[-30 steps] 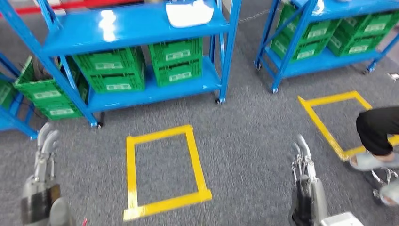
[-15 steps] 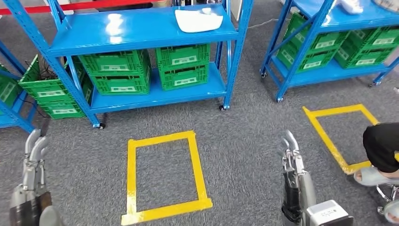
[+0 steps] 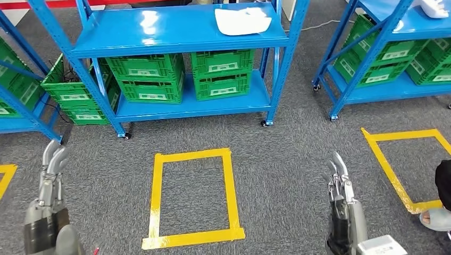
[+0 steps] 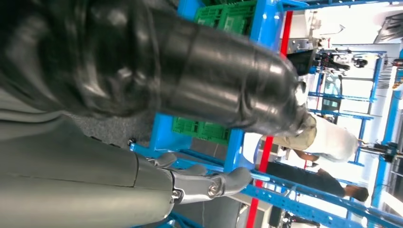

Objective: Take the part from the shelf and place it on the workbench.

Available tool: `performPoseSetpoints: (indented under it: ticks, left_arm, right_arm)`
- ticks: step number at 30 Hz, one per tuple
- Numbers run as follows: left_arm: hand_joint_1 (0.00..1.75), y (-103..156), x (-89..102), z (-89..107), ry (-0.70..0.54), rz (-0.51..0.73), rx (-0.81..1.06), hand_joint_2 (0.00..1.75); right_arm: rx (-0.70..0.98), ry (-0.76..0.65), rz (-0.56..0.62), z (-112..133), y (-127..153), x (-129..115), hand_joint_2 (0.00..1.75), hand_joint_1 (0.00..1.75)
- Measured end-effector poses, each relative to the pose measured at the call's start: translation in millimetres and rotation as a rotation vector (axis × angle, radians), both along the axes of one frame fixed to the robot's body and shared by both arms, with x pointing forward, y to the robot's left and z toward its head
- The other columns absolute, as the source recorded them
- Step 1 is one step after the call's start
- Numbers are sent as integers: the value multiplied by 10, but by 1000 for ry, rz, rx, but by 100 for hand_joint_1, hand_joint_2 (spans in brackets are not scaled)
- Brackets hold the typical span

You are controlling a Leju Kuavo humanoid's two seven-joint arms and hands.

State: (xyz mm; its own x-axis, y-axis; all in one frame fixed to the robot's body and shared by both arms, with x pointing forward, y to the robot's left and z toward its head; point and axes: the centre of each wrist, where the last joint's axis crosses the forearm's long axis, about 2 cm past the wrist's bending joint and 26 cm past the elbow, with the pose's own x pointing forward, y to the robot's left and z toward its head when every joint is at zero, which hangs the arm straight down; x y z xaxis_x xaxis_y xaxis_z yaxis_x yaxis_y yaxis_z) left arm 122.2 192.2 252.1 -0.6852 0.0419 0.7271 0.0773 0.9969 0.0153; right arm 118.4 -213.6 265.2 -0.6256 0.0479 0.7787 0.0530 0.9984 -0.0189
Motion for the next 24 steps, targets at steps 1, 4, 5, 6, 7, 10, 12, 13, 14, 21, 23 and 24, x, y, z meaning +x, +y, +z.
performPoseSetpoints:
  ticks: [1,4,5,6,7,10,12,13,14,21,23,24]
  left_arm:
    - [0,0,-1,1,-1,0,0,0]
    - [0,-2,-4,-3,1,-2,0,0]
    - [0,-2,-6,-4,2,-3,0,0]
    - [0,-3,-6,-5,2,-3,0,0]
    - [0,-4,-7,-5,2,-4,0,0]
    - [0,-6,-7,-4,2,-5,0,0]
    - [0,-7,-8,-4,3,-6,0,0]
    - [0,-7,-10,-3,3,-6,-1,0]
    - [0,-7,-11,-4,3,-6,-1,0]
    - [0,-9,-9,-3,3,-6,-2,0]
    - [0,-10,-9,-3,3,-6,-2,0]
    - [0,-10,-9,-3,3,-6,-2,0]
  right_arm:
    - [0,-1,0,1,0,1,0,0]
    - [-1,-2,0,1,1,2,0,0]
    - [-1,-1,0,0,1,2,0,0]
    - [-1,-1,0,-1,2,3,0,0]
    - [-1,-1,0,-1,2,3,0,0]
    - [-2,0,0,-4,3,4,0,0]
    - [-3,-1,1,-5,4,5,0,0]
    - [-4,-1,1,-5,4,6,0,0]
    - [-4,-1,2,-5,5,5,0,0]
    - [-8,0,3,-11,3,4,0,0]
    - [-9,3,4,-12,3,5,0,0]
    - [-11,5,4,-10,2,7,0,0]
